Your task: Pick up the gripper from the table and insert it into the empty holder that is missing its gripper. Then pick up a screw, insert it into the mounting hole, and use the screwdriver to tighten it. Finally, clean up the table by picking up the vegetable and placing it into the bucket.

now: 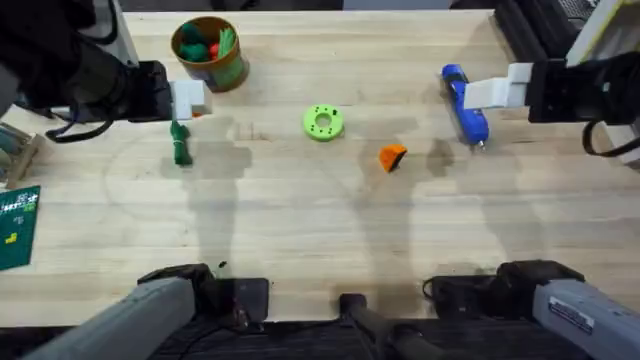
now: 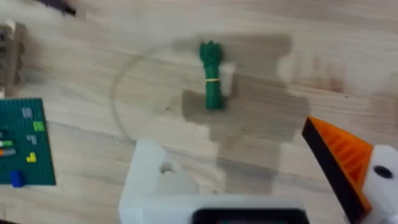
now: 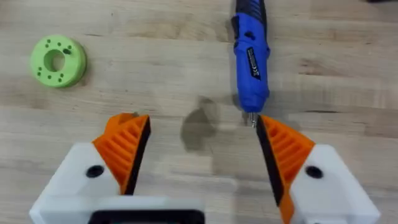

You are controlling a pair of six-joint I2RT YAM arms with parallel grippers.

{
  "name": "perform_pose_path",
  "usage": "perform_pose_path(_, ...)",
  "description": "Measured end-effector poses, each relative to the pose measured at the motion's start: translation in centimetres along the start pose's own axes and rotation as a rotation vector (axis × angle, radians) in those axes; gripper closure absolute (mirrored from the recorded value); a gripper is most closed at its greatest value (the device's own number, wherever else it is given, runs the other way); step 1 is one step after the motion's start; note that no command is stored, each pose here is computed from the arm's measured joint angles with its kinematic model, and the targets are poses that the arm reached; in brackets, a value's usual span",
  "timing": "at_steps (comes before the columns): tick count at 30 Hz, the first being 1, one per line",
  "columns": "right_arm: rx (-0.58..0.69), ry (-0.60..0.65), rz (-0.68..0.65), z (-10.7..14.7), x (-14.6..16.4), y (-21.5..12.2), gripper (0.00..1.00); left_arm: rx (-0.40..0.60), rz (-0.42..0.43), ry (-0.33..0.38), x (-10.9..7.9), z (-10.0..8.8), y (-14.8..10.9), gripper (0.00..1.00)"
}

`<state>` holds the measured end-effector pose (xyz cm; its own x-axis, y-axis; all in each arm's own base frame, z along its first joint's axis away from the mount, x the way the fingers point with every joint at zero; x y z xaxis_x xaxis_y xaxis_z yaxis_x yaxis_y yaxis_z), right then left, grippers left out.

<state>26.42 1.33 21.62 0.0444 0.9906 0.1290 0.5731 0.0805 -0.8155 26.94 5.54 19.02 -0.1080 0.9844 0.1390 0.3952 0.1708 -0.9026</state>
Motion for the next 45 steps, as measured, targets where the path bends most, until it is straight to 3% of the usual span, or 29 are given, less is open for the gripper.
perform_pose_path(7, 0.000, 0.000, 0.000, 0.0, 0.0, 0.0, 0.008, 0.153, 0.010, -0.084, 2.2, 0.5, 5.4, 0.015)
perform_pose_path(13, -0.001, 0.000, 0.000, 0.0, 0.0, 0.0, 0.008, 0.175, 0.032, -0.113, 2.6, 0.3, 9.1, 0.015)
perform_pose_path(14, -0.001, 0.000, 0.000, 0.0, 0.0, 0.0, 0.008, 0.180, 0.054, -0.128, 2.5, 1.2, 11.0, 0.015)
perform_pose_path(16, -0.001, 0.000, 0.000, 0.0, 0.0, 0.0, 0.008, 0.182, 0.076, -0.137, 2.4, 2.1, 12.4, 0.015)
perform_pose_path(20, -0.002, 0.000, 0.000, 0.0, 0.0, 0.0, 0.008, 0.177, 0.096, -0.165, 2.8, 3.2, 13.9, 0.015)
perform_pose_path(27, -0.006, -0.001, 0.000, -0.1, 0.0, 0.0, 0.008, 0.165, 0.108, -0.191, 3.8, 3.3, 14.8, 0.036)
perform_pose_path(28, -0.005, 0.000, 0.000, -0.1, 0.0, 0.0, 0.008, 0.167, 0.114, -0.191, 3.8, 3.3, 15.2, 0.126)
perform_pose_path(33, -0.006, -0.001, 0.000, -0.1, 0.0, 0.0, 0.008, 0.144, 0.197, -0.193, 2.5, 2.6, 15.9, 0.907)
perform_pose_path(35, -0.005, -0.001, 0.000, -0.1, 0.0, 0.0, 0.008, 0.135, 0.206, -0.187, 2.4, 2.3, 15.9, 0.991)
perform_pose_path(40, -0.005, 0.000, 0.000, -0.1, 0.0, 0.0, 0.008, 0.132, 0.208, -0.188, 2.4, 2.3, 15.9, 0.995)
perform_pose_path(41, -0.005, 0.000, 0.000, -0.1, 0.0, 0.0, 0.008, 0.133, 0.206, -0.182, 2.4, 2.3, 15.9, 0.941)
perform_pose_path(45, -0.005, -0.001, 0.000, -0.1, 0.0, 0.0, 0.009, 0.147, 0.184, -0.192, 3.0, 2.7, 16.2, 0.327)
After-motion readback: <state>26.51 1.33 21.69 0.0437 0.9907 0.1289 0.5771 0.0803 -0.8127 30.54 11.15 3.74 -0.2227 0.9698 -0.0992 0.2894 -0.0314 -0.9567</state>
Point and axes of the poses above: each hand's point on the last joint's axis, 136 mm out from that joint toward the fingers, its own y axis out along the fingers, its own x axis along the line the jaws close on, z = x × y, the point moved 1 cm from there along -y, back along the fingers, and after that the axes turned 6 degrees about y, right-handed, at the moved point
